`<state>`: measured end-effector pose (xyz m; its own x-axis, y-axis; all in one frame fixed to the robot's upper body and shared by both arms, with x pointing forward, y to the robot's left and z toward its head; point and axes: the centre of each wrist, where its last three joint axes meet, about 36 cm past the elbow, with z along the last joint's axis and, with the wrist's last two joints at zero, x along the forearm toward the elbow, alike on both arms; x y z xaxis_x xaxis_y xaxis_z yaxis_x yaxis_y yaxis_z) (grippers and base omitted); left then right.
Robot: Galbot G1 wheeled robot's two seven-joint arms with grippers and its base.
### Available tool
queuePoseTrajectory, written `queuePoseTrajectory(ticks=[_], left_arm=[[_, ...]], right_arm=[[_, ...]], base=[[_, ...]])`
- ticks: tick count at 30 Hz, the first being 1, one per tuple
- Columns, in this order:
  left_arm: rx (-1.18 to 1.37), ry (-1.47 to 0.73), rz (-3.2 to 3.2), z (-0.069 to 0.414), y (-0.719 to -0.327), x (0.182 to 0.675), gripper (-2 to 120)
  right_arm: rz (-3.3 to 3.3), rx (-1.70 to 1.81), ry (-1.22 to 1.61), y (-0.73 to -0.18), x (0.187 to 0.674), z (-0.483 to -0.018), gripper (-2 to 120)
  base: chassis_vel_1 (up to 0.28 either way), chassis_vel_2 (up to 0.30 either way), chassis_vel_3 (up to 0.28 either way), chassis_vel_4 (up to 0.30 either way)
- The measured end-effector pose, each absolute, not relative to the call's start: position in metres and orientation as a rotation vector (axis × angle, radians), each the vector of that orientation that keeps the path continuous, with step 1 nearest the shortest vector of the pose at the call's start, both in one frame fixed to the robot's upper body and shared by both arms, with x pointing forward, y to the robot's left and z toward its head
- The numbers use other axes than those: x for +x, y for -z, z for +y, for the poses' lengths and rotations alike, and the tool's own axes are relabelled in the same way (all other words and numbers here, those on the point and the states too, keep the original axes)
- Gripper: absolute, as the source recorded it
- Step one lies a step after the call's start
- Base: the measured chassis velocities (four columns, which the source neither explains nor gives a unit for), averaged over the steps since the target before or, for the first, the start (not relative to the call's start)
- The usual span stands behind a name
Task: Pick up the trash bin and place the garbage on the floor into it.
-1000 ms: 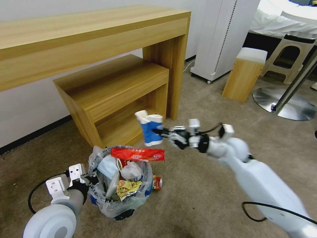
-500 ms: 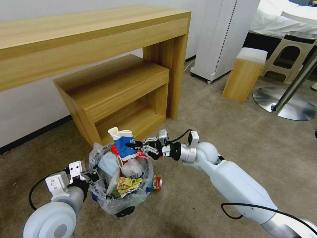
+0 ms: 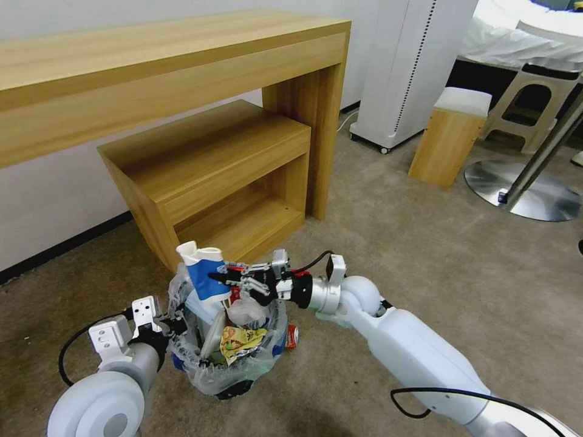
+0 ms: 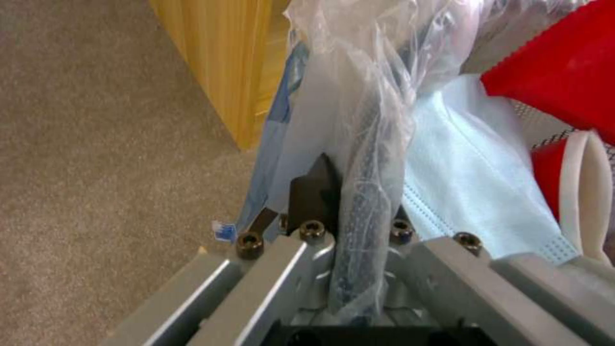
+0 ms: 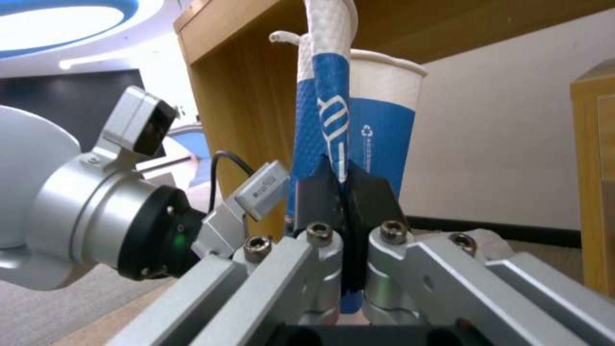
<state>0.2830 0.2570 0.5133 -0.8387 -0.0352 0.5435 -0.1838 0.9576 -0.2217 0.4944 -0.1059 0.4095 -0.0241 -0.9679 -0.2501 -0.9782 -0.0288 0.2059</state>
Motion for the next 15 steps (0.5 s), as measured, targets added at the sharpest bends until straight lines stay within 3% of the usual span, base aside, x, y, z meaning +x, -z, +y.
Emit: queuePoseTrajectory(ticks=[4,6,9,15], left_arm=[[0.154,-0.358,-2.548,0.257,-0.513,0.283,0],[0.153,-0.358,-2.549,0.256,-0.513,0.283,0],[0.151,-0.358,-2.549,0.255,-0.513,0.283,0],[0.157,-0.354,-2.55,0.257,-0.512,0.283,0]], right_arm=[[2.171,-2.173,-0.508,-0.408,0.493,-0.106,7],[2.178,-2.172,-0.497,-0.409,0.493,-0.109,21],[2.186,-2.166,-0.484,-0.41,0.494,-0.115,27],[2.208,-2.143,-0.439,-0.411,0.496,-0.135,53]], base=[[0.0,0.0,0.0,0.0],[0.0,0.0,0.0,0.0],[0.0,0.0,0.0,0.0],[0.0,0.0,0.0,0.0]])
